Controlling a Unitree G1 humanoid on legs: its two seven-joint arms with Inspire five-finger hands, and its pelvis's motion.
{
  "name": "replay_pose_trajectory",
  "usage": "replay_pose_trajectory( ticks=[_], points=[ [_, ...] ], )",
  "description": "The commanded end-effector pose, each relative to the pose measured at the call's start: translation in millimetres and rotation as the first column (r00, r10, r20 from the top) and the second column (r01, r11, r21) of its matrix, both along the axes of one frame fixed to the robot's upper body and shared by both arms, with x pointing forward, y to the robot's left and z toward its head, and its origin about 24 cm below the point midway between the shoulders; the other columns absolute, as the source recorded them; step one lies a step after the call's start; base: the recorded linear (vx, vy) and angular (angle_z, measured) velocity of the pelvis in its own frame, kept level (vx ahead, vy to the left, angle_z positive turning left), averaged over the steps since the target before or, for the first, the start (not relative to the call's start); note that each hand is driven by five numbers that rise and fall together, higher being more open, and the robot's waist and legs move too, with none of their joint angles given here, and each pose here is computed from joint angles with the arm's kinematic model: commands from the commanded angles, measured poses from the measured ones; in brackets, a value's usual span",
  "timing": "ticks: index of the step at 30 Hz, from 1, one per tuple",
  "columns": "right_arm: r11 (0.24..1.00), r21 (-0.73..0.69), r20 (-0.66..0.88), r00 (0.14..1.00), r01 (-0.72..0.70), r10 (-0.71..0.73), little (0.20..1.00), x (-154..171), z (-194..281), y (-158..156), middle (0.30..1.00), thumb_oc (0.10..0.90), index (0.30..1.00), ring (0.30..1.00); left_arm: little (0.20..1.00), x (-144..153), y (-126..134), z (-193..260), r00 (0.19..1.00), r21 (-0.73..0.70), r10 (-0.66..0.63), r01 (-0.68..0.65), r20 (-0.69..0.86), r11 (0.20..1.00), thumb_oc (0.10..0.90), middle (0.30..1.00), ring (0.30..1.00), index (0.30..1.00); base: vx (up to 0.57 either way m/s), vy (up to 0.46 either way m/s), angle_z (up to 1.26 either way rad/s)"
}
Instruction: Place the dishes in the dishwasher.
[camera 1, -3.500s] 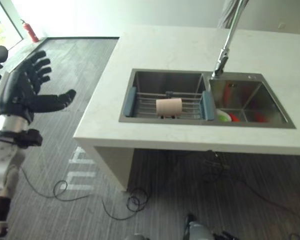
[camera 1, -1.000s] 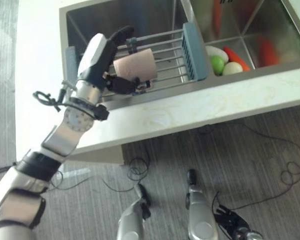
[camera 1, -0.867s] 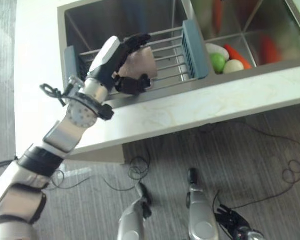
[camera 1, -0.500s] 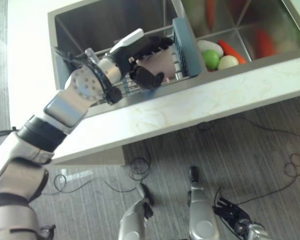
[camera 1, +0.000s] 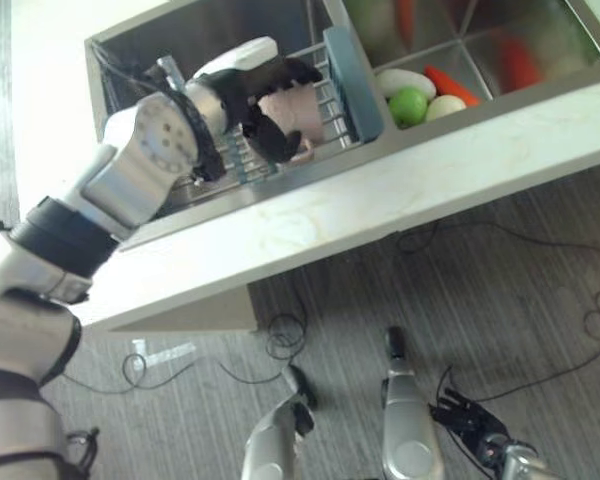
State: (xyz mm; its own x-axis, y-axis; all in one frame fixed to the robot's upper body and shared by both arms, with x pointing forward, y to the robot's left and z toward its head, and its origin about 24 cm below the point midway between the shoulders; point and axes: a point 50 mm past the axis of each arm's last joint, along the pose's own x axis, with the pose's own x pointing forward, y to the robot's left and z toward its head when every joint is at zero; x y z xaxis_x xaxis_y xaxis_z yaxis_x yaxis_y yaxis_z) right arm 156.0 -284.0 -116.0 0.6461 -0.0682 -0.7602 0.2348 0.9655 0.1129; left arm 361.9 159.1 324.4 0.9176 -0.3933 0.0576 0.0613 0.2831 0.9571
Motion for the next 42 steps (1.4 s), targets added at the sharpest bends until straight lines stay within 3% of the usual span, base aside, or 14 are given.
replay_pose_trajectory(
  ticks=[1, 5, 10, 14, 21, 28, 31, 38, 39, 42],
  points=[
    [0.999, 0.027, 0.046, 0.999, -0.017, 0.016, 0.900, 2.1, 3.7, 1.5, 0.900, 0.800, 0.900, 0.900, 0.900, 0.4, 26.7, -26.4, 0.969, 0.125, 0.080, -0.051, -0.235, 0.991, 0.800, 0.900, 0.900, 0.900, 0.00, 0.000, 0.00],
    [0.999, 0.033, 0.055, 0.998, -0.017, 0.015, 0.900, 7.8, 5.6, 0.4, 0.900, 0.800, 0.900, 0.900, 0.900, 3.2, 20.3, -47.7, 0.918, 0.060, 0.024, 0.000, -0.395, 0.998, 0.800, 0.900, 0.900, 0.900, 0.00, 0.000, 0.00],
    [0.999, 0.034, 0.066, 0.998, -0.022, 0.020, 0.900, 12.9, 7.6, 1.5, 0.900, 0.800, 0.900, 0.900, 0.900, 4.4, 18.6, -64.8, 0.877, -0.006, -0.011, 0.010, -0.481, 1.000, 0.800, 0.900, 0.900, 0.900, 0.00, 0.000, 0.00],
    [0.999, 0.036, 0.082, 0.996, -0.017, 0.014, 0.900, 17.8, 10.2, 0.8, 0.900, 0.800, 0.900, 0.900, 0.900, 8.0, 35.0, -83.5, 0.816, 0.077, 0.106, -0.076, -0.569, 0.994, 0.800, 0.900, 0.900, 0.900, 0.00, 0.000, 0.00],
    [0.998, 0.049, 0.118, 0.993, -0.024, 0.018, 0.900, 25.1, 14.3, 2.1, 0.900, 0.800, 0.900, 0.900, 0.900, 12.2, 65.6, -89.5, 0.767, 0.252, 0.293, -0.176, -0.571, 0.952, 0.800, 0.900, 0.900, 0.900, 0.00, 0.000, 0.00],
    [0.998, 0.052, 0.129, 0.991, -0.028, 0.021, 0.900, 25.8, 16.7, -0.2, 0.900, 0.800, 0.900, 0.900, 0.900, 7.7, 105.7, -91.8, 0.636, 0.355, 0.459, -0.294, -0.620, 0.887, 0.800, 0.900, 0.900, 0.900, 0.00, 0.000, 0.00],
    [0.998, 0.051, 0.133, 0.991, -0.030, 0.023, 0.900, 26.1, 17.0, 0.4, 0.900, 0.800, 0.900, 0.900, 0.900, 7.1, 114.6, -89.6, 0.643, 0.351, 0.473, -0.318, -0.602, 0.880, 0.800, 0.900, 0.900, 0.900, 0.00, 0.005, -0.01],
    [0.998, 0.050, 0.154, 0.988, -0.033, 0.025, 0.900, 26.5, 19.2, -0.4, 0.900, 0.800, 0.900, 0.900, 0.900, 8.3, 125.5, -64.5, 0.749, 0.349, 0.489, -0.358, -0.447, 0.866, 0.800, 0.900, 0.900, 0.900, 0.00, 0.010, -0.01],
    [0.998, 0.050, 0.157, 0.987, -0.036, 0.028, 0.900, 26.6, 19.4, -0.1, 0.900, 0.800, 0.900, 0.900, 0.300, 9.7, 120.9, -58.1, 0.790, 0.347, 0.468, -0.344, -0.396, 0.873, 0.400, 0.300, 0.300, 0.300, -0.01, 0.016, 0.07],
    [0.997, 0.052, 0.155, 0.987, -0.051, 0.043, 0.900, 21.5, 16.2, 3.9, 0.900, 0.800, 0.900, 0.900, 0.300, 13.0, 90.4, -18.9, 0.939, 0.147, 0.324, -0.306, -0.116, 0.940, 0.400, 0.300, 0.300, 0.300, -0.01, 0.016, 0.14]
  ],
)
